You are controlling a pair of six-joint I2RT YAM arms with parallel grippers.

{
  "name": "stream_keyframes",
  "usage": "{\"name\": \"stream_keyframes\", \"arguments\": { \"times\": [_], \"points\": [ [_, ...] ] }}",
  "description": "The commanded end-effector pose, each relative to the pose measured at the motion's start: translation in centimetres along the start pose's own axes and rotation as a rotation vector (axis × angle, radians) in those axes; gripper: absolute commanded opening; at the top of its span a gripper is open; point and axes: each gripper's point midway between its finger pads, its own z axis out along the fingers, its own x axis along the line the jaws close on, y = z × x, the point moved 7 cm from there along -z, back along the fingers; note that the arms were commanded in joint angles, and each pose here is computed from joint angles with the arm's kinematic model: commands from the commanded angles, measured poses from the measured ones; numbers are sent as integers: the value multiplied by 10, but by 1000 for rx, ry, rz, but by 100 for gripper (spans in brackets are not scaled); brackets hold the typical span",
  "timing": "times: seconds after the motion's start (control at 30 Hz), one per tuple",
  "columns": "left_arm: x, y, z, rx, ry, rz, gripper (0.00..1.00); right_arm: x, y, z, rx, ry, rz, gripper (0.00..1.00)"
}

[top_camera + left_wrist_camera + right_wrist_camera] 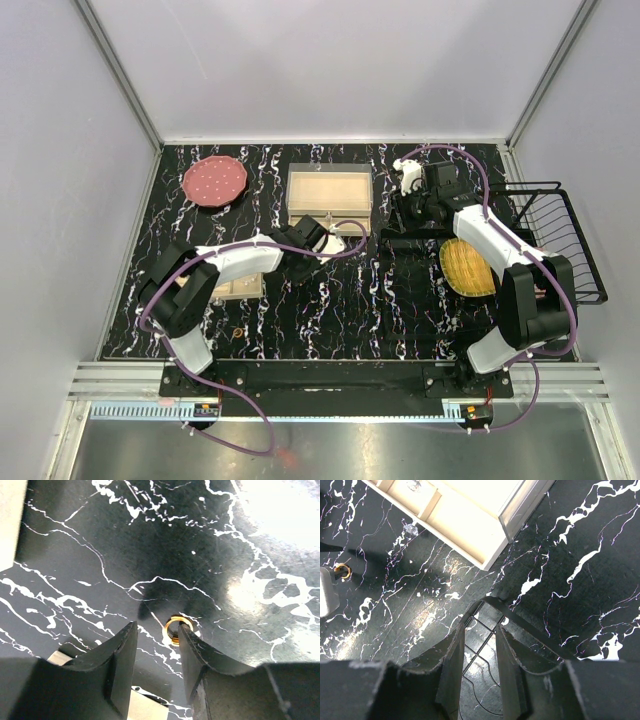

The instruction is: Organize the mixed jewelry

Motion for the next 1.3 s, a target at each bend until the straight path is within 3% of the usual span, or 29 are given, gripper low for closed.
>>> {"name": "stream_keyframes", "arguments": {
  "times": [0.0,0.83,1.27],
  "points": [
    [-12,-5,-5,0,-83,-26,43,0,17,-8,-52,1,-13,38],
    [-22,-31,0,68,-123,12,42,-1,16,-7,-45,-1,-9,38],
    [-27,-37,10,97,-166,13,24,-2,16,-6,-45,2,-5,38]
  ]
}}
